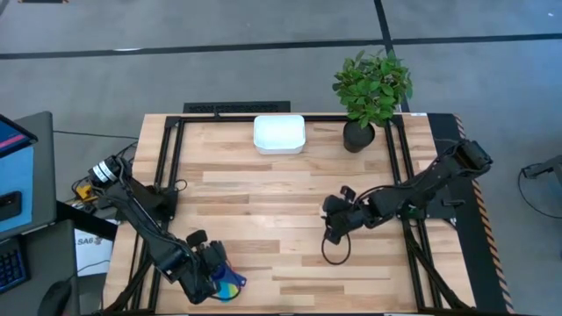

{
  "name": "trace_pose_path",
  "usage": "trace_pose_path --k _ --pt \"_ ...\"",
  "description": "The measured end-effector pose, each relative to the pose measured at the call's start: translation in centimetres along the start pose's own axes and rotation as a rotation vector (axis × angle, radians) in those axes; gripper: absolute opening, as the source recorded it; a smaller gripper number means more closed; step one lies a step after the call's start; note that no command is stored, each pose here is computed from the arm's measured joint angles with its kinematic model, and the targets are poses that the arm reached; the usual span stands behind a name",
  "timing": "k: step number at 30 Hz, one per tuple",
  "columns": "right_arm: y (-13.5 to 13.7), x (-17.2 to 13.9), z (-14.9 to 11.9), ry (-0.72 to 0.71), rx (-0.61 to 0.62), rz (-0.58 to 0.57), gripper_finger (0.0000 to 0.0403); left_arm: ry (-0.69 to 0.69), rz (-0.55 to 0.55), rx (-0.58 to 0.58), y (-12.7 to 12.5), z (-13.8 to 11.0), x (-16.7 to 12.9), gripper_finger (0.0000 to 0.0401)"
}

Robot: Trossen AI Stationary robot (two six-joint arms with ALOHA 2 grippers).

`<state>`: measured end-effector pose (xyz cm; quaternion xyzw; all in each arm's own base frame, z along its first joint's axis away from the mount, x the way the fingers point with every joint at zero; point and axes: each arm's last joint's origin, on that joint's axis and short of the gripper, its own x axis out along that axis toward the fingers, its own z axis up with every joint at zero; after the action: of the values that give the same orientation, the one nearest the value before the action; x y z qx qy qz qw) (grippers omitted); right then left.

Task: Nest measuring cups in basket
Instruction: Stack the dark purple measuring cup into the light blue measuring cup

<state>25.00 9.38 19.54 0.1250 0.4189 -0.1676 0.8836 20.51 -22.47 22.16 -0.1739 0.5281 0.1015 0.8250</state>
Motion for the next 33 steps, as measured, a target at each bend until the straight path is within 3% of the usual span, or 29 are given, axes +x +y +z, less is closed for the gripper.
trace_pose_path --k 14,22,33 --pt "-0.3 0.3 0.5 0.024 0.009 0.038 0.0141 0.029 -0.001 0.276 0.5 1.2 0.4 0.0011" --pt "-0.1 0.2 0.3 0.04 0.039 0.06 0.0137 0.024 0.009 0.37 0.9 2.0 0.7 0.0011" --pt "0.6 -0.2 -0.3 0.045 0.038 0.08 0.0146 0.01 0.062 0.296 1.8 1.5 1.6 0.0032"
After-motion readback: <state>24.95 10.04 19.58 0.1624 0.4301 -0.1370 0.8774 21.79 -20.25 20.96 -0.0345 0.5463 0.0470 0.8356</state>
